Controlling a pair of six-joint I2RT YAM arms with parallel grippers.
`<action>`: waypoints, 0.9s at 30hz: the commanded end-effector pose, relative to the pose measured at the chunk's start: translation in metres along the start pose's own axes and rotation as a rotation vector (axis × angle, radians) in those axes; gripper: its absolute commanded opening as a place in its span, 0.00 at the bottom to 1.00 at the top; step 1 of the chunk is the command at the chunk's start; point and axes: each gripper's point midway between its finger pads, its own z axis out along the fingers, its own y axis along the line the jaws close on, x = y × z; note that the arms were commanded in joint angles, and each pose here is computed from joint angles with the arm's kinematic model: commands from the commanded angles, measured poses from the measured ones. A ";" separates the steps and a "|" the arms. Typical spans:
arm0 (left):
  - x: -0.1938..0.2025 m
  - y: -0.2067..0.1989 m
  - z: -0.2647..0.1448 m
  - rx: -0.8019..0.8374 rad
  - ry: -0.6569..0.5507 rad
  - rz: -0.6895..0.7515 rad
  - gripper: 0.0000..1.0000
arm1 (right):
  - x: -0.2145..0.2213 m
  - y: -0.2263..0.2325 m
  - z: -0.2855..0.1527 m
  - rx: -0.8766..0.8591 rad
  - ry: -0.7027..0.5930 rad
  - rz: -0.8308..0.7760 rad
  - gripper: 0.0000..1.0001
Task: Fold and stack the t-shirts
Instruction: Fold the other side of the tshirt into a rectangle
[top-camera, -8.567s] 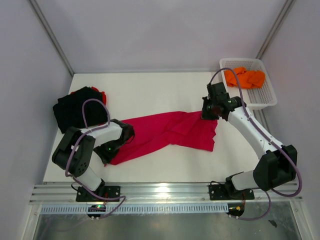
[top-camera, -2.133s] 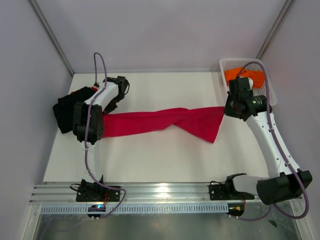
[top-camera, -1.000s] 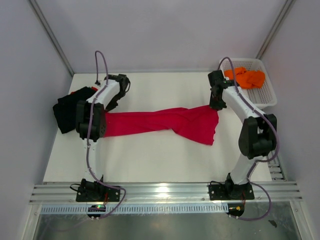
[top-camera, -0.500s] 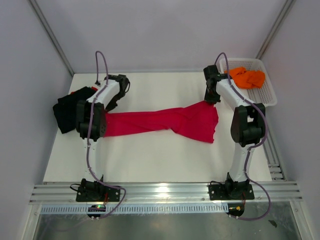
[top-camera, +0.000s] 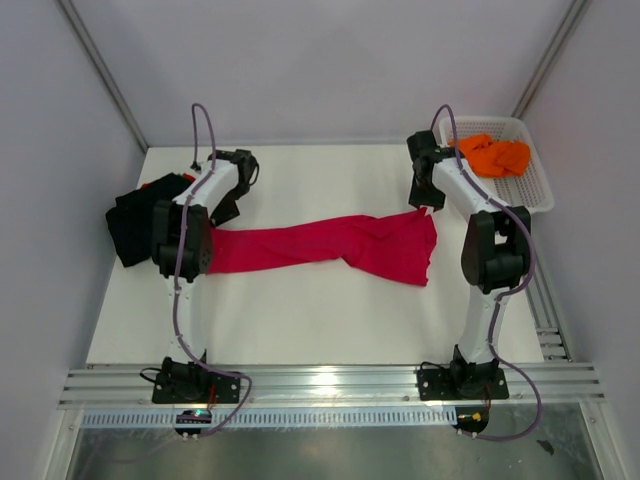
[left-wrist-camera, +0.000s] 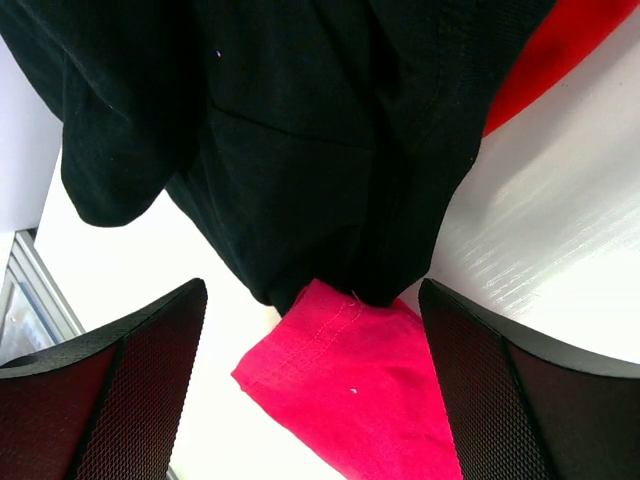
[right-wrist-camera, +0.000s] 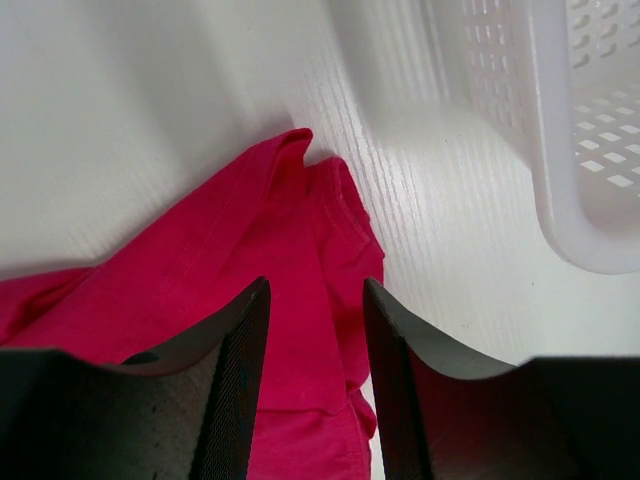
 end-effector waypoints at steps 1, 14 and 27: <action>-0.009 0.007 -0.006 0.015 -0.021 -0.006 0.89 | -0.012 -0.016 -0.016 0.042 -0.074 0.028 0.47; -0.021 0.026 -0.046 0.140 -0.018 -0.062 0.89 | 0.046 0.029 -0.107 -0.255 -0.152 -0.094 0.47; -0.016 0.029 -0.043 0.131 -0.005 -0.043 0.89 | 0.145 0.067 -0.073 -0.285 0.016 -0.156 0.47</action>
